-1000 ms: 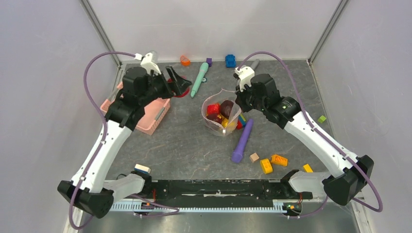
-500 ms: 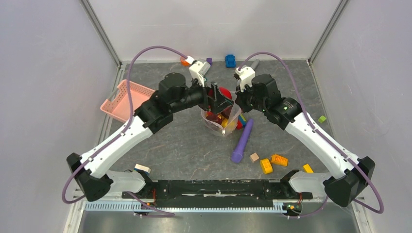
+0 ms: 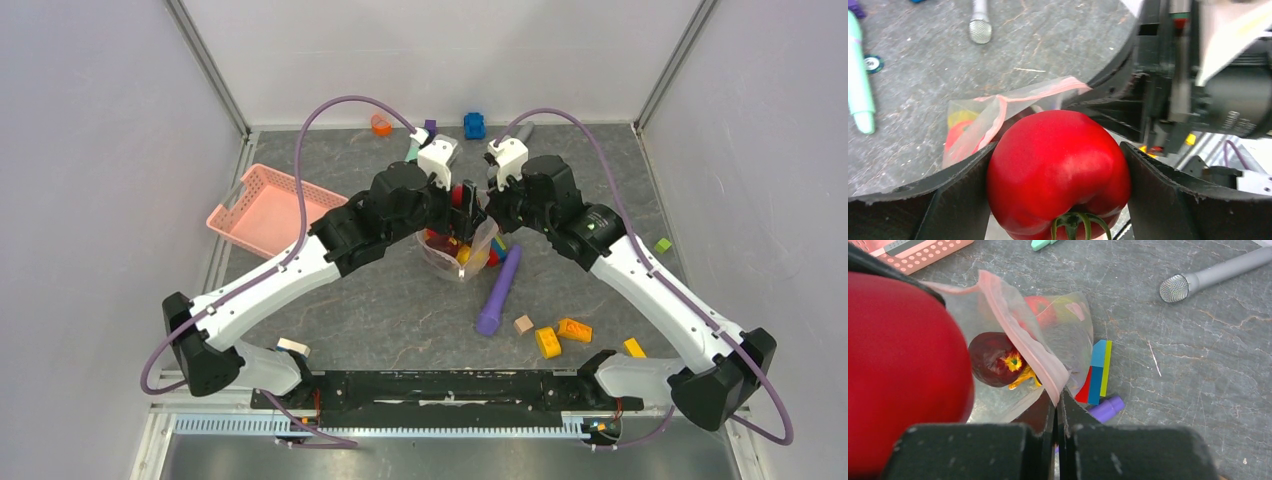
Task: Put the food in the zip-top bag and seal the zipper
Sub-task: Place the fake vegetable in the zipper food storage bag.
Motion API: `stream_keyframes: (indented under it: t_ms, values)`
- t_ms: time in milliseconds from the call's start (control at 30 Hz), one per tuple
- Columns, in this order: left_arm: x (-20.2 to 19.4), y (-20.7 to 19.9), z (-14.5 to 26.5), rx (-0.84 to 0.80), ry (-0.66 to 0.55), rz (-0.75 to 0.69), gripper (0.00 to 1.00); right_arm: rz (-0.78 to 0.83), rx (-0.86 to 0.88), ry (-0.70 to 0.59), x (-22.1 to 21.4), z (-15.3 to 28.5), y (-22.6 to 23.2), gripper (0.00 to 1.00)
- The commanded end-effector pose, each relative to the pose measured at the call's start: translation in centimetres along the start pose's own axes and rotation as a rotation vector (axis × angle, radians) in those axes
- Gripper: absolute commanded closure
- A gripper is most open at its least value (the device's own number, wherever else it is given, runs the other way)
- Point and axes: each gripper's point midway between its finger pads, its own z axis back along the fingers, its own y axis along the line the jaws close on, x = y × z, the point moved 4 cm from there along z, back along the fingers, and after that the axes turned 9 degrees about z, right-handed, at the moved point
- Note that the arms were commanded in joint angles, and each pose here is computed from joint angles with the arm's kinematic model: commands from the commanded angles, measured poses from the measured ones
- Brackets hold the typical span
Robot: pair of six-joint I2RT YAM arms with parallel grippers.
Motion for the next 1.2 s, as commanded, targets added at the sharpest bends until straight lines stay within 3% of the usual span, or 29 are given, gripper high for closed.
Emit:
stream_keyframes:
  t_ms: [0, 167, 567, 833, 967, 1167]
  values:
    - [1.4, 1.1, -0.3, 0.134, -0.06, -0.053, 0.21, -0.004, -0.016, -0.077, 1.4, 1.3, -0.4, 1.0]
    - [0.9, 1.2, -0.6, 0.161, -0.048, -0.062, 0.01, -0.005, 0.008, -0.092, 1.6, 1.5, 0.0, 1.0]
    - [1.2, 0.4, 0.9, 0.122, -0.045, -0.025, 0.0, -0.01, 0.026, -0.094, 1.4, 1.5, 0.3, 1.0]
    - [2.0, 0.9, 5.4, 0.123, -0.126, 0.061, 0.0, -0.014, 0.053, -0.104, 1.1, 1.4, 0.7, 1.0]
    - [0.9, 3.2, 7.1, 0.226, -0.175, 0.135, 0.0, -0.006, 0.064, -0.119, 1.3, 1.5, 0.9, 0.99]
    - [-3.0, 4.6, 7.5, 0.261, -0.069, 0.188, 0.0, 0.003, 0.097, -0.156, 2.1, 1.4, 1.2, 0.99]
